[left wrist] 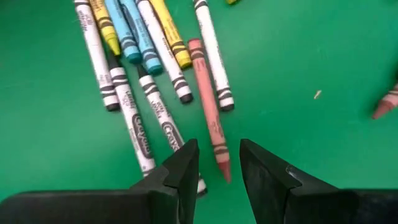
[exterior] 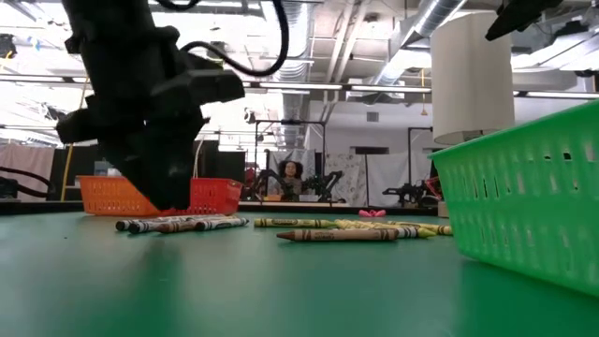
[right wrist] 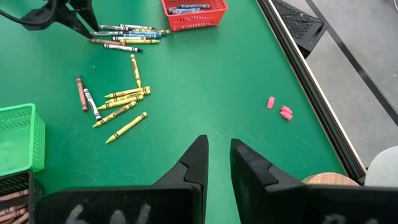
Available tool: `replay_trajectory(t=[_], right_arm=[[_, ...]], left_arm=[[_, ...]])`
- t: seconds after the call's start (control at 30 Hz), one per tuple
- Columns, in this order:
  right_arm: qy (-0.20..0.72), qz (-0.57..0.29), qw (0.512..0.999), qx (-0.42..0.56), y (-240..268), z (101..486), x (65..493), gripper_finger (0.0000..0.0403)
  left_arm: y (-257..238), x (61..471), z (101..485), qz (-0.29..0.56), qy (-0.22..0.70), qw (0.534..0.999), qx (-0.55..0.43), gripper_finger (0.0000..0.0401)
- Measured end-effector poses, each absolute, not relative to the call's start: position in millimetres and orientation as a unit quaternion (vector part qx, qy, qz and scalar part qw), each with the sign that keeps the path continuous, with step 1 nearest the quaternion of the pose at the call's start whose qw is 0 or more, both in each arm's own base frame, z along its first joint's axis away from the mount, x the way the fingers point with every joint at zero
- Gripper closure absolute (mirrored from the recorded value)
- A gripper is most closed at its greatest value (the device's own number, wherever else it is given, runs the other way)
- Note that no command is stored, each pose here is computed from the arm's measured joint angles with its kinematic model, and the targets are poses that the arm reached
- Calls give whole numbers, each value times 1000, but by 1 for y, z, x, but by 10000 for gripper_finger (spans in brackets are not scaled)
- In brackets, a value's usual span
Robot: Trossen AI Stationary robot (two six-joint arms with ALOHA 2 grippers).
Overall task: Sort crayons
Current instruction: Put the brown crayon into the black bin
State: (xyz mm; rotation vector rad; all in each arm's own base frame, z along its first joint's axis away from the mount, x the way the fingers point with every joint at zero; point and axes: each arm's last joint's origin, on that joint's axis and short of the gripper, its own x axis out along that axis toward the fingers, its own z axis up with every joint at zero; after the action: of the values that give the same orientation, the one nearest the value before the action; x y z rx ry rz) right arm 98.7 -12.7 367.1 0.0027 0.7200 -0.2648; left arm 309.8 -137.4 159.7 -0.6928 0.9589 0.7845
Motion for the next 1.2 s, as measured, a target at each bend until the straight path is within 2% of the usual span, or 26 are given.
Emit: replay_trajectory(t=[0.37, 0.7, 0.8, 0.97, 1.2], right_arm=[[351, -129, 927, 1, -13, 367, 99, 335], [351, -129, 927, 1, -13, 367, 99, 335], [351, -129, 927, 1, -13, 367, 99, 335], [351, -129, 927, 1, -13, 367, 99, 335], [351, -129, 927, 1, -13, 367, 99, 335]], left_arm=[[-135, 309, 145, 343, 418, 778, -321, 296], [-129, 304, 135, 354, 415, 771, -329, 298], [-128, 304, 135, 352, 418, 773, -324, 315], [-128, 303, 135, 349, 423, 775, -314, 385], [-128, 304, 136, 346, 426, 777, -309, 390]])
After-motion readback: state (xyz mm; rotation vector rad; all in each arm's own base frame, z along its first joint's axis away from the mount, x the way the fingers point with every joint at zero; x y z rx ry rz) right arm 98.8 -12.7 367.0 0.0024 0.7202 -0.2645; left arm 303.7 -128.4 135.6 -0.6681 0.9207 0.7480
